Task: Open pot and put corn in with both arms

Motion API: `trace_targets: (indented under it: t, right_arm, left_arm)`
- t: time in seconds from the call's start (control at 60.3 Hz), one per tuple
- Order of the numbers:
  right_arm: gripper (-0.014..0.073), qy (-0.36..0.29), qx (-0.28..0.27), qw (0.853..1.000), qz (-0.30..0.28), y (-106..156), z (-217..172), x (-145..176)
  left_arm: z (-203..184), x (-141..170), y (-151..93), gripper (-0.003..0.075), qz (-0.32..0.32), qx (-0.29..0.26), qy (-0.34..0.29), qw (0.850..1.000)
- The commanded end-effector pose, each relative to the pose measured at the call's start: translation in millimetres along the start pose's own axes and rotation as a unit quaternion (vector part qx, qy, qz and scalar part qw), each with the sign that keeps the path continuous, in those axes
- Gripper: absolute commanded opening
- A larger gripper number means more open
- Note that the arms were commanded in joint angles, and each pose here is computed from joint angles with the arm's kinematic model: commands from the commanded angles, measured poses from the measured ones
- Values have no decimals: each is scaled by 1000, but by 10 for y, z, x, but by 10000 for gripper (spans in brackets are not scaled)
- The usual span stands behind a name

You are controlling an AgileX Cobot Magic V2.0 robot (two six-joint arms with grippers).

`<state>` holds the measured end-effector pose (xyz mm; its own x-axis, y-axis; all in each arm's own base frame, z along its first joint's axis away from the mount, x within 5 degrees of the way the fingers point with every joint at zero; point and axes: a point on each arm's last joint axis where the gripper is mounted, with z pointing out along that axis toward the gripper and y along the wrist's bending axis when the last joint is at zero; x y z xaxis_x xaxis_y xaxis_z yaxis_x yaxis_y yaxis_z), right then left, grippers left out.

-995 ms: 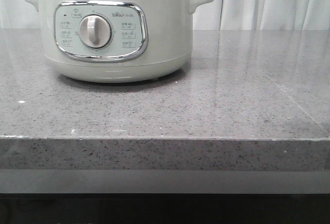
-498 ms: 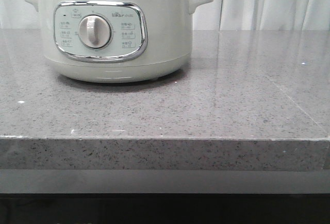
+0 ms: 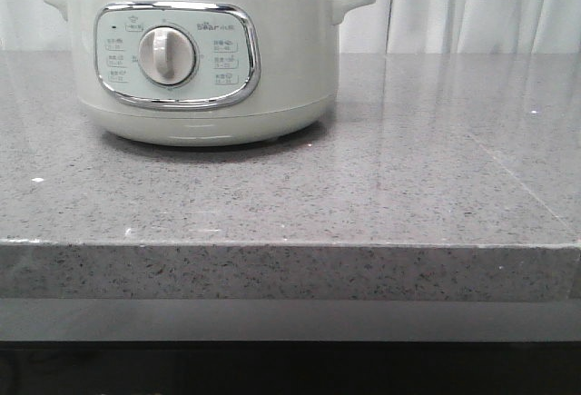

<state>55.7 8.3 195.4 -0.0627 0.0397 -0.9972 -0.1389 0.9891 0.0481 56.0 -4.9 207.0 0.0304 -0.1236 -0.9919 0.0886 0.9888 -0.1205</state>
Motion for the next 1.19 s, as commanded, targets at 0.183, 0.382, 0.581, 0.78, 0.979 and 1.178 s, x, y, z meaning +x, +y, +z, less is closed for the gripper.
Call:
trace_targets:
  t: [0.183,0.382,0.581,0.78,0.979,1.178]
  right_arm:
    - [-120,-62,11,998,4,-12,-24,-105]
    - [-120,-89,11,996,5,-13,-31,-154]
    - [-120,-95,18,995,5,-21,-34,-165]
    - [-120,-96,37,995,4,-42,-35,-166]
    - [-120,-97,51,994,3,-56,-36,-166]
    - [-120,-97,63,993,3,-70,-38,-167]
  left_arm:
    - [-11,-46,2,-20,-4,2,-44,999]
    - [-11,-46,2,-20,-4,2,-44,999]
    - [-11,-46,2,-20,-4,2,-44,999]
    - [-11,-46,2,-20,-4,2,-44,999]
    - [-11,-46,2,-20,-4,2,-44,999]
    - [-11,-46,2,-20,-4,2,-44,999]
